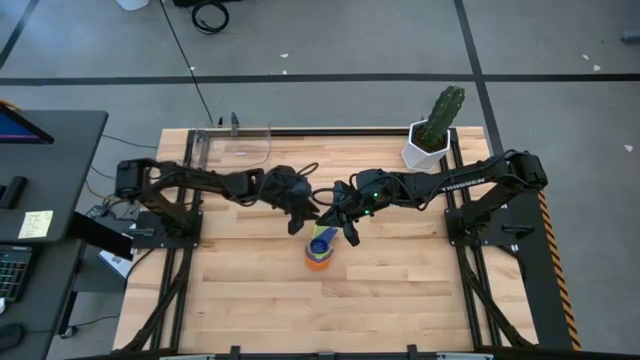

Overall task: Nest measuring cups in basket
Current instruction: Put the stacked nesting measuring cups into the transparent bin

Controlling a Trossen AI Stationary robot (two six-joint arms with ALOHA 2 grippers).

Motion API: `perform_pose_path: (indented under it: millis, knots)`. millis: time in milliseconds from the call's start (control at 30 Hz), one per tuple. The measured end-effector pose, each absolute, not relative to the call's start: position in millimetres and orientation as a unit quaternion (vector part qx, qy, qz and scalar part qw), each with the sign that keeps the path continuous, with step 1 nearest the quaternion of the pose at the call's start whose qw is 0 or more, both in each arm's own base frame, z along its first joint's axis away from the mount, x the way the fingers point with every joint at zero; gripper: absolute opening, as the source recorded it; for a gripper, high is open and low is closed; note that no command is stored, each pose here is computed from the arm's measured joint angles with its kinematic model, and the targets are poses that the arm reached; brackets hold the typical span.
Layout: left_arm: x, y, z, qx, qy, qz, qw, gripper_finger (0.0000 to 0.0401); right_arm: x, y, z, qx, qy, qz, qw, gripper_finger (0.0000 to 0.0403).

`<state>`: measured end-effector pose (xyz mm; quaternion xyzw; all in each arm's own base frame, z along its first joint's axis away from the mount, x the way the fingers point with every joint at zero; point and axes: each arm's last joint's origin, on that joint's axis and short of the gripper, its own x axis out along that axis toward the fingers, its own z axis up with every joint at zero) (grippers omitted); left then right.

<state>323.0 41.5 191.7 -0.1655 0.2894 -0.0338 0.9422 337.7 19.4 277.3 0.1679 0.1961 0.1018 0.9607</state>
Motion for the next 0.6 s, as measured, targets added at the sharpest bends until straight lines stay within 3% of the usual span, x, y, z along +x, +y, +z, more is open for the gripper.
perform_pose_path:
  millis: [333,600]
  knots:
    - [312,41,205,-0.179,0.297,-0.003,0.938,0.0013,338,20,277,0.168,0.196,0.102,0.961,0.0016]
    - [307,39,201,-0.284,0.327,0.051,0.900,0.0020,338,19,278,0.168,0.193,0.102,0.961,0.0016]
